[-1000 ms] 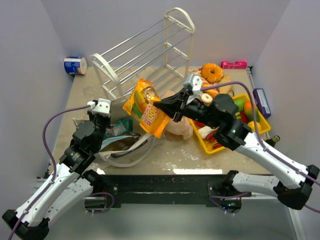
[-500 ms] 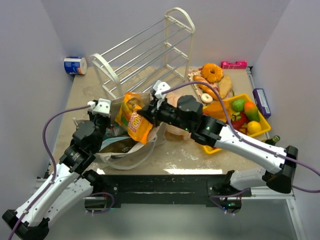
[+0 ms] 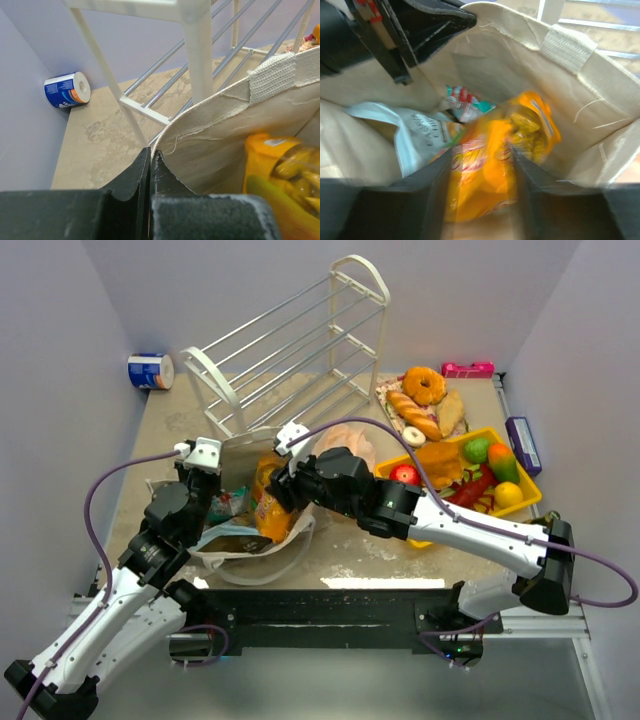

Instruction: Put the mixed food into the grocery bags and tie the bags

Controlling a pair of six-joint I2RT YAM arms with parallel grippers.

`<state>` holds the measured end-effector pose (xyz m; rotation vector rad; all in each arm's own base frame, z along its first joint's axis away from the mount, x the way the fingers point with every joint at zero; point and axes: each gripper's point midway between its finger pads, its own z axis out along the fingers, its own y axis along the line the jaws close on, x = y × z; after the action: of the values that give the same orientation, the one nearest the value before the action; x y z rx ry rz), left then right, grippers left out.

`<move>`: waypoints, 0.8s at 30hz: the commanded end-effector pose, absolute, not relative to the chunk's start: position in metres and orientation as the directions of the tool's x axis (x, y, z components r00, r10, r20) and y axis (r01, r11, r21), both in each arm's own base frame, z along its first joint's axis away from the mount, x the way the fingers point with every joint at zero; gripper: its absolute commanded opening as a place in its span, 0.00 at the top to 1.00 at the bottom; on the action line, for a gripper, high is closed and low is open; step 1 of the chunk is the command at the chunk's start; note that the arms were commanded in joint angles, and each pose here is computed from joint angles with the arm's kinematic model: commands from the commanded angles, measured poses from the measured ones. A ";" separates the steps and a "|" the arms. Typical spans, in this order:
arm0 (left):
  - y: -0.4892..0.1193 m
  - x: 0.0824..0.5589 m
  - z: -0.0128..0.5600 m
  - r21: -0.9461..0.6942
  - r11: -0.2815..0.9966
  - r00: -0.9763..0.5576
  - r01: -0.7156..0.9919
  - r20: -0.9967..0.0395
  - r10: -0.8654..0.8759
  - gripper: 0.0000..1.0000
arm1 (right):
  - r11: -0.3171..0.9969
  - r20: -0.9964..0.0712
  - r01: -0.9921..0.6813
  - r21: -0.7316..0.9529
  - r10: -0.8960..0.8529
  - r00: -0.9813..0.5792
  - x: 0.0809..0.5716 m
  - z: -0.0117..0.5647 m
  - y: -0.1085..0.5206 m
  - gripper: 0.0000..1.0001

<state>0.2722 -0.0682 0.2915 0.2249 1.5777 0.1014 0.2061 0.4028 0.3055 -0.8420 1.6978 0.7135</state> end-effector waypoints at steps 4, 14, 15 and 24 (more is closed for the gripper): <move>-0.072 0.276 0.304 0.169 0.982 0.040 0.082 -0.985 0.166 1.00 | 0.414 -0.988 -0.898 0.150 0.027 -0.153 0.164 0.426 0.392 0.03; -0.073 0.276 0.304 0.171 0.982 0.039 0.083 -0.985 0.168 1.00 | 0.694 -0.984 -0.707 0.134 0.012 -0.175 0.222 0.423 0.308 0.01; -0.073 0.276 0.304 0.170 0.982 0.041 0.085 -0.985 0.167 1.00 | 0.698 -0.979 -0.702 0.142 -0.006 -0.204 0.225 0.409 0.308 0.01; -0.074 0.281 0.304 0.236 0.968 0.042 0.087 -0.972 0.233 1.00 | 0.545 -0.941 -0.817 0.188 -0.138 -0.308 0.216 0.340 0.349 0.01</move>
<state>0.2755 -0.0733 0.2893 0.2591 1.5802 0.1011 0.2372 0.3258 0.3678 -0.6551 1.7239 0.7153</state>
